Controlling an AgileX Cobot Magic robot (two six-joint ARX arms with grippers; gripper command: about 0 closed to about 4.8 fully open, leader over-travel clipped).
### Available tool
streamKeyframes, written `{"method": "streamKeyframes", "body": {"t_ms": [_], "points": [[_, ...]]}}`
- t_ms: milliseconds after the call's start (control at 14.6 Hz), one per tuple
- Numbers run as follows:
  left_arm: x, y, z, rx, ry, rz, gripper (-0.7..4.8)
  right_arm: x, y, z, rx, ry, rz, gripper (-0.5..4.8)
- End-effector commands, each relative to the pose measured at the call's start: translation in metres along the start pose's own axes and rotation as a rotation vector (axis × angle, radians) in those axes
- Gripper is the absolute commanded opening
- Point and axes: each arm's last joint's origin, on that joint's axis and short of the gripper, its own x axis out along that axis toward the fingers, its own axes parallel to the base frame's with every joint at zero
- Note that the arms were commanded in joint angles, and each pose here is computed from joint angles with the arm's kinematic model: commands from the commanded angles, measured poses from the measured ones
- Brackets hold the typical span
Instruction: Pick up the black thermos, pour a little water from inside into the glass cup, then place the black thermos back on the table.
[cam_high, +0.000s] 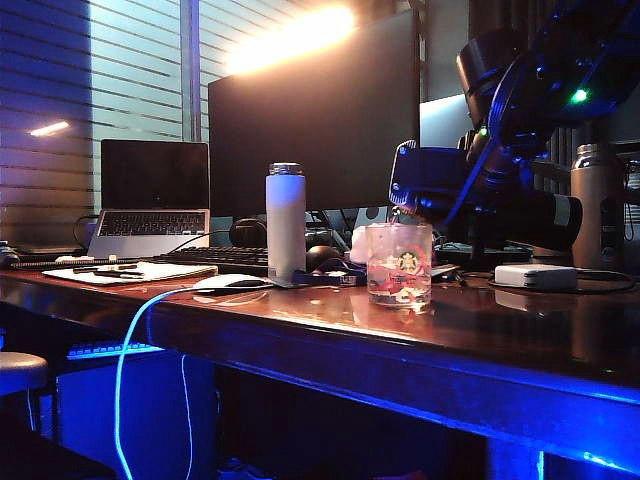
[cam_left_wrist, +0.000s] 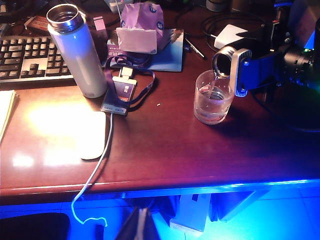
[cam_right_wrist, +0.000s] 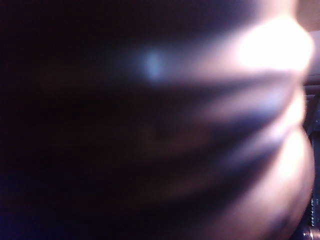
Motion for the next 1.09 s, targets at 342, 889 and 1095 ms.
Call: {"method": "streamKeyframes", "body": {"t_ms": [342,889,1095], "points": [[-0.002,-0.001,0.002,0.008,-0.013,0.0,-0.03,-0.003,-0.014,0.006,0.049,-0.063,-0.069,0.12],[-0.002,-0.001,0.002,0.007,-0.013,0.0,-0.03,-0.004,-0.014,0.011,0.729,-0.18,0.012,0.12],[-0.002,-0.001,0.002,0.007,-0.013,0.0,-0.03,-0.002,-0.02,0.004,0.957,-0.176,0.0,0.12]]}}
